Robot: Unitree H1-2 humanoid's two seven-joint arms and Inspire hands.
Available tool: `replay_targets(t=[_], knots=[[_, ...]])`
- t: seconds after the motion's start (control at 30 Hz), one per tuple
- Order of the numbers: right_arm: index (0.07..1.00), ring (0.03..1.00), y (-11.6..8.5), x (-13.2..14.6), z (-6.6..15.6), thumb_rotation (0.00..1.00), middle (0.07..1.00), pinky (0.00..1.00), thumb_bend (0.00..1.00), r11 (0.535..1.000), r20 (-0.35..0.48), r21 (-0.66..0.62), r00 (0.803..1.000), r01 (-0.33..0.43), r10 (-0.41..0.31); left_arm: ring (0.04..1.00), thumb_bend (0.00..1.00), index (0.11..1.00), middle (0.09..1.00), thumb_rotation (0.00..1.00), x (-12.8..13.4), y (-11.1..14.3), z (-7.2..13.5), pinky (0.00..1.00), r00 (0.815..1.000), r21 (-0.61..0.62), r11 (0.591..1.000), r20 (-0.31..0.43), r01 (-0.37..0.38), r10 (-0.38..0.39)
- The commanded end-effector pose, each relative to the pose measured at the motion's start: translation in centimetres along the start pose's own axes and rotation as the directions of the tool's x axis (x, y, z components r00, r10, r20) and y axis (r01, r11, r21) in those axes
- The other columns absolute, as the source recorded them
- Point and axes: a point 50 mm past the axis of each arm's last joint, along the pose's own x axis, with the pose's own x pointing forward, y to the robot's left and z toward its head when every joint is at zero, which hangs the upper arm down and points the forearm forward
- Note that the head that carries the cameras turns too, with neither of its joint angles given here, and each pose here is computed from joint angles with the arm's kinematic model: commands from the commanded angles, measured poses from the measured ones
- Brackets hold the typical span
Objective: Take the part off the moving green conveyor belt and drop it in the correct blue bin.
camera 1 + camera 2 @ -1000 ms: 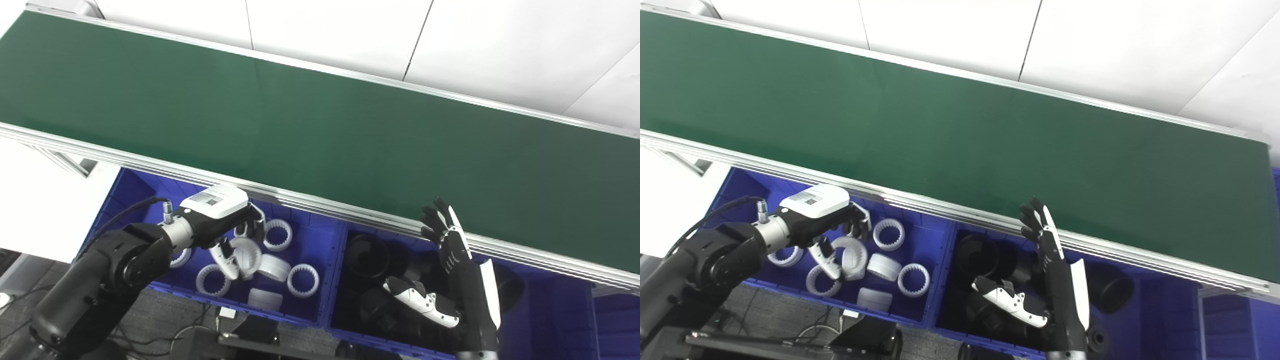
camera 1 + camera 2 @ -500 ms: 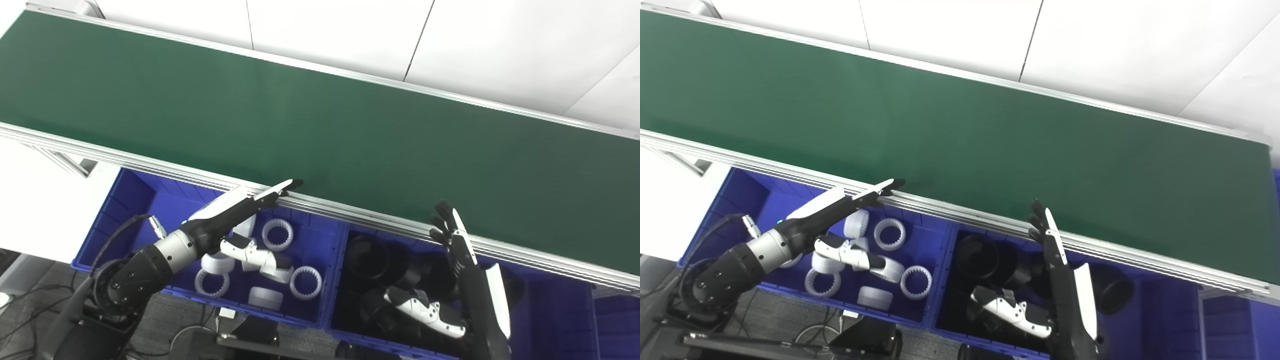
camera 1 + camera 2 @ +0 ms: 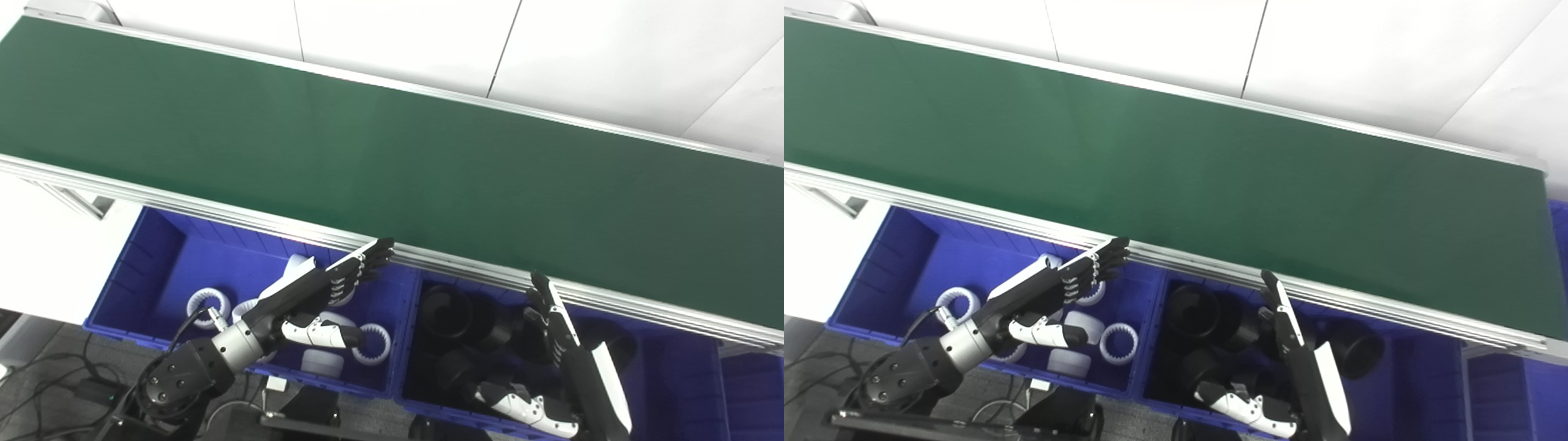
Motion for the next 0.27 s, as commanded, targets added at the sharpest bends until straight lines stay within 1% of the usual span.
replay_targets(t=[0.0,0.1,0.17,0.23], knots=[[1.000,0.976,-0.37,-0.19,0.92,0.41,1.000,0.93,0.91,1.000,0.025,-0.010,1.000,0.011,-0.011,1.000,0.74,1.000,1.000,0.48,0.10,0.07,0.88,1.00,0.999,0.054,0.999,0.043,-0.004,0.001],[1.000,0.967,-0.23,-0.15,0.62,0.41,1.000,0.91,0.90,1.000,0.021,0.021,1.000,0.010,-0.010,1.000,0.74,1.000,1.000,0.48,0.06,0.13,0.71,1.00,0.999,0.114,0.993,0.043,0.010,-0.015],[1.000,0.958,-0.09,0.00,0.41,0.40,0.996,0.90,0.91,0.997,0.017,0.070,1.000,0.018,-0.019,1.000,0.74,1.000,1.000,0.47,-0.07,0.17,0.57,1.00,0.999,0.122,0.993,0.042,0.010,-0.015],[1.000,0.953,0.09,0.15,0.16,0.40,0.991,0.90,0.92,0.995,0.020,0.091,0.999,0.029,-0.030,1.000,0.74,1.000,1.000,0.47,-0.15,0.28,0.51,1.00,0.999,0.128,0.992,0.045,0.010,-0.016]])
